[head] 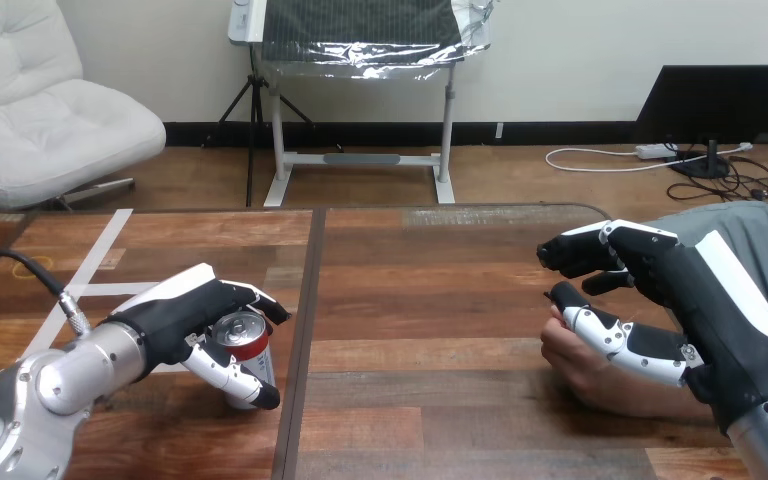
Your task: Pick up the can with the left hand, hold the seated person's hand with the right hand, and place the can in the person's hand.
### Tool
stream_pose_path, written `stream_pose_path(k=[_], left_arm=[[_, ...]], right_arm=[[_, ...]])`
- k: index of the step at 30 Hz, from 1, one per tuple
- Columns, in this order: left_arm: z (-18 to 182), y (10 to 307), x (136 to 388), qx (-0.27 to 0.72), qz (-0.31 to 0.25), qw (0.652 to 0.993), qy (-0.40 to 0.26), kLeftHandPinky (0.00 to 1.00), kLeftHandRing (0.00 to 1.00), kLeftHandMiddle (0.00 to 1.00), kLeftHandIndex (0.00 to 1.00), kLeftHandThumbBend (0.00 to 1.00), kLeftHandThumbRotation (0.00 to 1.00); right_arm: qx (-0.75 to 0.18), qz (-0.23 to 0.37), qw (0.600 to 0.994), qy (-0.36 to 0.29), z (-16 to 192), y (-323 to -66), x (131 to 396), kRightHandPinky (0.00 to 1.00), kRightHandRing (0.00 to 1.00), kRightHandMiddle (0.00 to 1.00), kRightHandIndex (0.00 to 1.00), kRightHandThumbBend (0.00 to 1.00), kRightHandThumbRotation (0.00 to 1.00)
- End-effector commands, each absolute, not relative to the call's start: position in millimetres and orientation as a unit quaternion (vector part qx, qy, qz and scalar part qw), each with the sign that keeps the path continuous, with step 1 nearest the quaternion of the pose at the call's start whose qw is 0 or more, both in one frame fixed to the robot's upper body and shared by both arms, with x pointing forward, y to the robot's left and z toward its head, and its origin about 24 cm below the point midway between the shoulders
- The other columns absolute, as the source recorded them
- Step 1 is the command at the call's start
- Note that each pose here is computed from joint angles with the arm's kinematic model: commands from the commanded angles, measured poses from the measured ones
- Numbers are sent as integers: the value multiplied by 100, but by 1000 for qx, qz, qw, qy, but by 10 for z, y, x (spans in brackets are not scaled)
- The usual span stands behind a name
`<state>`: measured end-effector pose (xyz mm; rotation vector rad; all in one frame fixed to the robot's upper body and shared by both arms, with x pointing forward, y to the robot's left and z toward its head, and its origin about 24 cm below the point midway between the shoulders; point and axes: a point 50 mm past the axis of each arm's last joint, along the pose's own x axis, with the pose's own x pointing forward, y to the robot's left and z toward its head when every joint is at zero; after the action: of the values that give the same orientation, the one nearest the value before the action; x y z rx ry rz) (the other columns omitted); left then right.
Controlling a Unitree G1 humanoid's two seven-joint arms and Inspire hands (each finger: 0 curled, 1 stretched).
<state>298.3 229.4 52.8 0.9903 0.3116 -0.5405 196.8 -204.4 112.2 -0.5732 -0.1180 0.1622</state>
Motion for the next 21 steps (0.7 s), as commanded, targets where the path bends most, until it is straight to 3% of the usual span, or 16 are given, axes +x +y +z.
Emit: stream_pose_path(k=[1, 21], left_arm=[[731, 2218, 3092, 497, -241, 827, 103, 64, 70, 74, 75, 81, 8], [679, 2224, 3064, 575, -222, 783, 84, 49, 53, 58, 62, 76, 0]], right_arm=[[-301, 84, 941, -126, 1405, -1980, 2031, 67, 72, 69, 63, 36, 0], [-304, 82, 941, -122, 1411, -1988, 2025, 67, 71, 69, 63, 37, 0]])
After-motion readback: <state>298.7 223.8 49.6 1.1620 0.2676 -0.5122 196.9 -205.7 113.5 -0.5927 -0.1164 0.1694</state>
